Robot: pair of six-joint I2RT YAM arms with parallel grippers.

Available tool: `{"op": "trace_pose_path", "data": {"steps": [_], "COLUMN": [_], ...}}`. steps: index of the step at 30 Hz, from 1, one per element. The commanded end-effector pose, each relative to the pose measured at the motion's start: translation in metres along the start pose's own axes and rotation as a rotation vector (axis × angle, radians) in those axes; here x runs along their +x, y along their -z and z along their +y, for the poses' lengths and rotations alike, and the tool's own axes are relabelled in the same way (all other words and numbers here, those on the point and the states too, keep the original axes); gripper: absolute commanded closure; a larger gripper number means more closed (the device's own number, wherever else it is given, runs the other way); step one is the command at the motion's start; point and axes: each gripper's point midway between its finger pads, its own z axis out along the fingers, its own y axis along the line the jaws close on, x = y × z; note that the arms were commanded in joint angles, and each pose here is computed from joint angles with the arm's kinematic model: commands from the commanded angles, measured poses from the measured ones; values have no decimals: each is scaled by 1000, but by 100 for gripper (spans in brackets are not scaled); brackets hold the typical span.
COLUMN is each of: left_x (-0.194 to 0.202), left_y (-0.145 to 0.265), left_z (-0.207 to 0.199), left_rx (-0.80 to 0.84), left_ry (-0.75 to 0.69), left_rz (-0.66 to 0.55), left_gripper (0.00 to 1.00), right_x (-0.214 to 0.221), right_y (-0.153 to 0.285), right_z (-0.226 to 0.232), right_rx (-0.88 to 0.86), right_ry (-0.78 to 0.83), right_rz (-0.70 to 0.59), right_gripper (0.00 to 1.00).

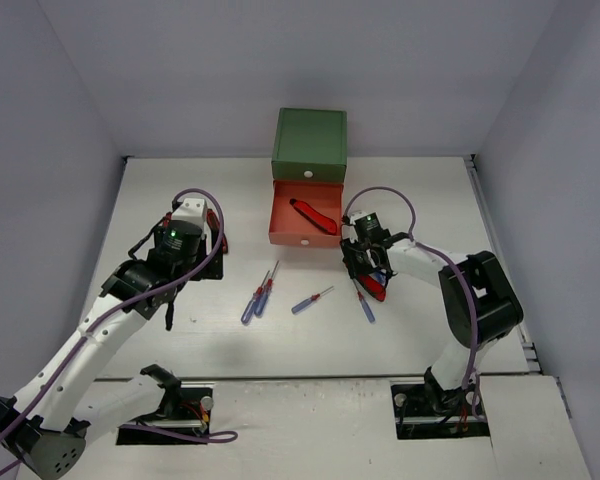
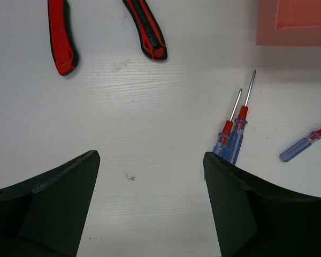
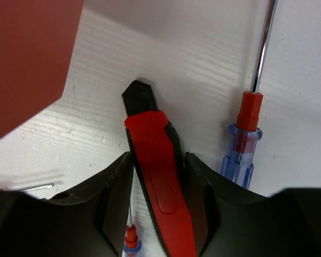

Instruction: Sort the tools into containers

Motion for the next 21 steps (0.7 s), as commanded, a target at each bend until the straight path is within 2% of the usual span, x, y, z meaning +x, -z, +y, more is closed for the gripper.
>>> {"op": "trace_pose_path", "data": {"steps": [1, 6, 7, 11, 17, 21], "left_x": [-11, -9, -8, -9, -10, -14], "left_y": [4, 5, 5, 6, 1, -1], "left_z": [2, 3, 3, 2, 0, -2], "left_rx": [4, 4, 3, 9, 7, 8], "left_ry": [27, 24, 24, 25, 19, 29], "left_rz": [-54, -52, -50, -54, -45, -46], "left_gripper": [25, 25, 25, 25, 25, 25], "right_x": [-25, -31, -35, -61, -122, -181], "right_y": [5, 9, 12, 41, 118, 168], "right_z": [-7, -9, -12, -15, 2, 41], "right_rx": [44, 55, 82, 112, 148, 91], "right_ry": [-24, -7, -5, 1, 63, 189], "right_rz": [-65, -83, -97, -200, -436, -596], "right_gripper": [69, 81, 90, 100, 100, 100]}}
